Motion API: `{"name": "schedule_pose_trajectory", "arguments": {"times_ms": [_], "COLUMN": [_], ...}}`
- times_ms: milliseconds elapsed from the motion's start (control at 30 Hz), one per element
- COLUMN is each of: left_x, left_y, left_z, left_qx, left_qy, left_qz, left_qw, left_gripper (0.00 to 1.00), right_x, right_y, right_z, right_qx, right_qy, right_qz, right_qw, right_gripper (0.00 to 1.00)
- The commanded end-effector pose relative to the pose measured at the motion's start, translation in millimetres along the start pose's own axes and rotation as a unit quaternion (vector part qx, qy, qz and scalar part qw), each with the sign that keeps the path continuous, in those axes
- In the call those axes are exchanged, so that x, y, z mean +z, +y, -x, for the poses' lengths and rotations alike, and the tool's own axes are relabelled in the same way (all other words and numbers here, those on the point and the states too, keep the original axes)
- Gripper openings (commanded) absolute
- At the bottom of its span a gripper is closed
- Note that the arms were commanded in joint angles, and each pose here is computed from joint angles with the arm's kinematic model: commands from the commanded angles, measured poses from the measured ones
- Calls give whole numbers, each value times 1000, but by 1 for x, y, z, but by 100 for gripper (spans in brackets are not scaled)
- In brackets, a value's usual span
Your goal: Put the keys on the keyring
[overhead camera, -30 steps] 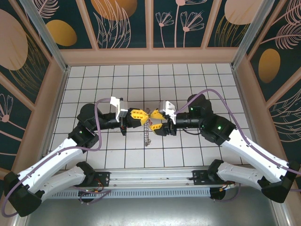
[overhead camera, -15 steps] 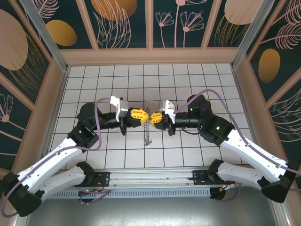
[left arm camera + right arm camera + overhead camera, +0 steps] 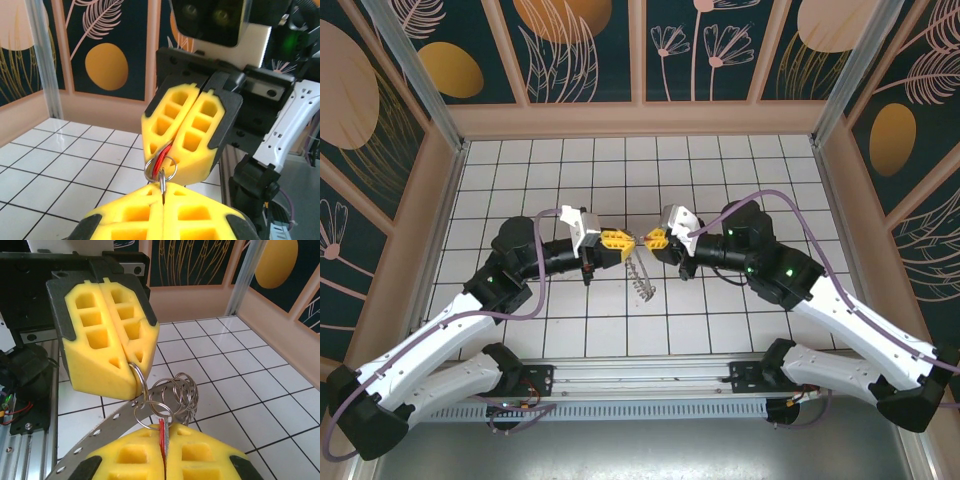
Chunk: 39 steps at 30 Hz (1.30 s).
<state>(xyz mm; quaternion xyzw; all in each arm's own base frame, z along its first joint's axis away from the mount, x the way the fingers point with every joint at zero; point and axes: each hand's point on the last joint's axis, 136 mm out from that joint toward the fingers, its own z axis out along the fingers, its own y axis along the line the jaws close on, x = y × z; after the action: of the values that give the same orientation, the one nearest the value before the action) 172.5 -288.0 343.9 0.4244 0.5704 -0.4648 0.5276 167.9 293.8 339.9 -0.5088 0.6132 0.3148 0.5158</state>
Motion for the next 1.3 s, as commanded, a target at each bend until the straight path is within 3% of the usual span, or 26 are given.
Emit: {"name": "schedule_pose_trajectory", "arguments": {"times_ms": [0, 233, 533, 733, 833, 867, 1033, 1267], "left_x": [0, 5, 8, 10, 10, 10, 6, -8], "left_y": [2, 9, 12, 18, 25, 27, 44, 66], "left_z": [5, -15, -21, -25, -29, -31, -39, -56], "left_qx": [25, 12, 11, 8, 6, 4, -12, -51], "left_qy": [2, 36, 41, 49, 55, 56, 60, 44], "left_qz": [9, 15, 15, 27, 46, 51, 104, 183], "left_qw": [1000, 999, 999, 998, 997, 997, 993, 981], "left_gripper": [0, 0, 0, 0, 0, 2, 32, 44], "right_x": [-7, 4, 14, 12, 14, 15, 21, 37], "right_y": [-17, -19, -9, -16, -34, -40, -59, -89], "right_z": [14, 16, 12, 16, 11, 8, -10, -48], "right_qx": [-16, -24, -33, -40, -38, -36, -15, 26], "right_qy": [-6, 5, 22, 18, 39, 50, 100, 177], "right_qz": [-42, -34, -5, -25, -71, -82, -103, -117], "right_qw": [999, 999, 999, 999, 996, 995, 990, 977], "right_gripper": [0, 0, 0, 0, 0, 0, 0, 0]}}
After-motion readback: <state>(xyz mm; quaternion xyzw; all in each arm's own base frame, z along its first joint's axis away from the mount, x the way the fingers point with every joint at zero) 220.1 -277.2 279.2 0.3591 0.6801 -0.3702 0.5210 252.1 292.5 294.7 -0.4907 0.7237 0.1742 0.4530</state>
